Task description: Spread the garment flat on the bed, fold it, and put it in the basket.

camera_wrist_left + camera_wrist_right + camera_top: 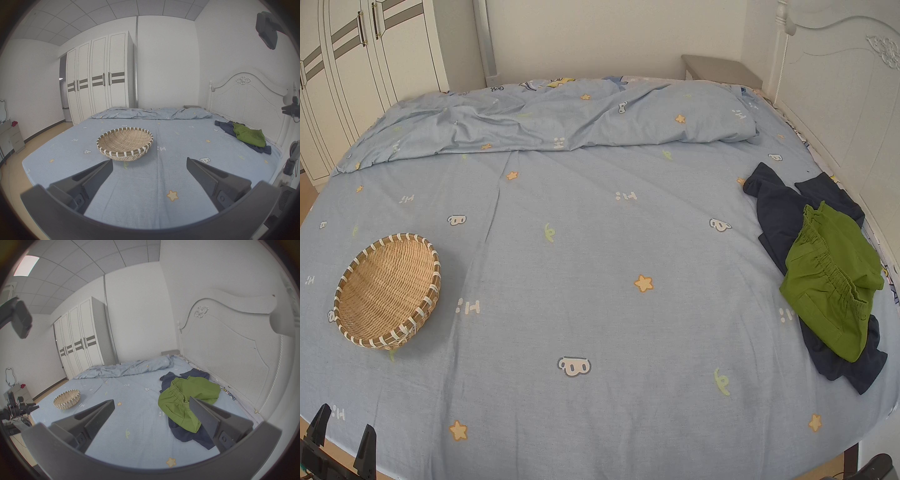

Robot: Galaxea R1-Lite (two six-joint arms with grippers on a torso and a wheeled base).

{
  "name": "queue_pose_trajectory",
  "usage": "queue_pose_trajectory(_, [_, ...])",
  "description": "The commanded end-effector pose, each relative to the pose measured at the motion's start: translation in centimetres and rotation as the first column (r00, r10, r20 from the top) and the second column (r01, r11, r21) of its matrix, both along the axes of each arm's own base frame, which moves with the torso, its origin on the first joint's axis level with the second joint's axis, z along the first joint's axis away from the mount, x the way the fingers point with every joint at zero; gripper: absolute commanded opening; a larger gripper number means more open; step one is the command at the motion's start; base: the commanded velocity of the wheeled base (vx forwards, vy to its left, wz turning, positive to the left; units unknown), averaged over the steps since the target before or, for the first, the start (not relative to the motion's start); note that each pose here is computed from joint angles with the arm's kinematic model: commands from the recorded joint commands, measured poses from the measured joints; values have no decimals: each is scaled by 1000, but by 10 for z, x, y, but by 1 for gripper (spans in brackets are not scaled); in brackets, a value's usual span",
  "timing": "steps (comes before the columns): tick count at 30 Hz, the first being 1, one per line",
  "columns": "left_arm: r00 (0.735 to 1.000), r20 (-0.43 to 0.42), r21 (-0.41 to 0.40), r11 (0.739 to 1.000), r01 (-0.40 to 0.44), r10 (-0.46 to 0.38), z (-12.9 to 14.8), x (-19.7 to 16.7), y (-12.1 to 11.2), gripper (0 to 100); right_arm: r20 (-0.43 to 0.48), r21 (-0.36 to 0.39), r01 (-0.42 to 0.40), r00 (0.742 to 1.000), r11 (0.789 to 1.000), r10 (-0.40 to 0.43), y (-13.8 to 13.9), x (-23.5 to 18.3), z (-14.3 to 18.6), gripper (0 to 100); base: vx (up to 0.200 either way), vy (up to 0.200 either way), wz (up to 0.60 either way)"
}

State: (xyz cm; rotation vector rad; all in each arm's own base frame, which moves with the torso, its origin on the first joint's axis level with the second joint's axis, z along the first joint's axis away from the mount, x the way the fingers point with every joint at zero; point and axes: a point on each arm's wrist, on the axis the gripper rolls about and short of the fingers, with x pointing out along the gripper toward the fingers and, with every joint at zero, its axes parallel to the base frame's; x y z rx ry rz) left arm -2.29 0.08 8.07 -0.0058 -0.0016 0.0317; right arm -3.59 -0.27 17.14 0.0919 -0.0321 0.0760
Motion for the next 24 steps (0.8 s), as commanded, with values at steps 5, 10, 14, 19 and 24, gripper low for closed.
queue_pose_trajectory(5, [1000,-12,0,1000,-1,1,-5,1,0,100,-483,-134,53,868,990,-112,-2,181,77,100,0,0,0])
queue_pose_trajectory(10, [1000,-14,0,1000,-1,1,-5,1,0,100,-527,-91,34,846,995,-77,-14,247,81,100,0,0,0])
queue_pose_trajectory(14, [1000,-14,0,1000,-1,1,-5,1,0,100,-570,-42,26,820,999,-45,-29,284,73,100,0,0,0])
queue_pose_trajectory(19, [1000,-12,0,1000,-1,1,-5,1,0,100,-594,-1,-3,804,1000,2,-46,311,64,100,0,0,0])
queue_pose_trajectory(24, [1000,-12,0,1000,-1,1,-5,1,0,100,-603,92,-17,795,996,69,-70,337,54,100,0,0,0])
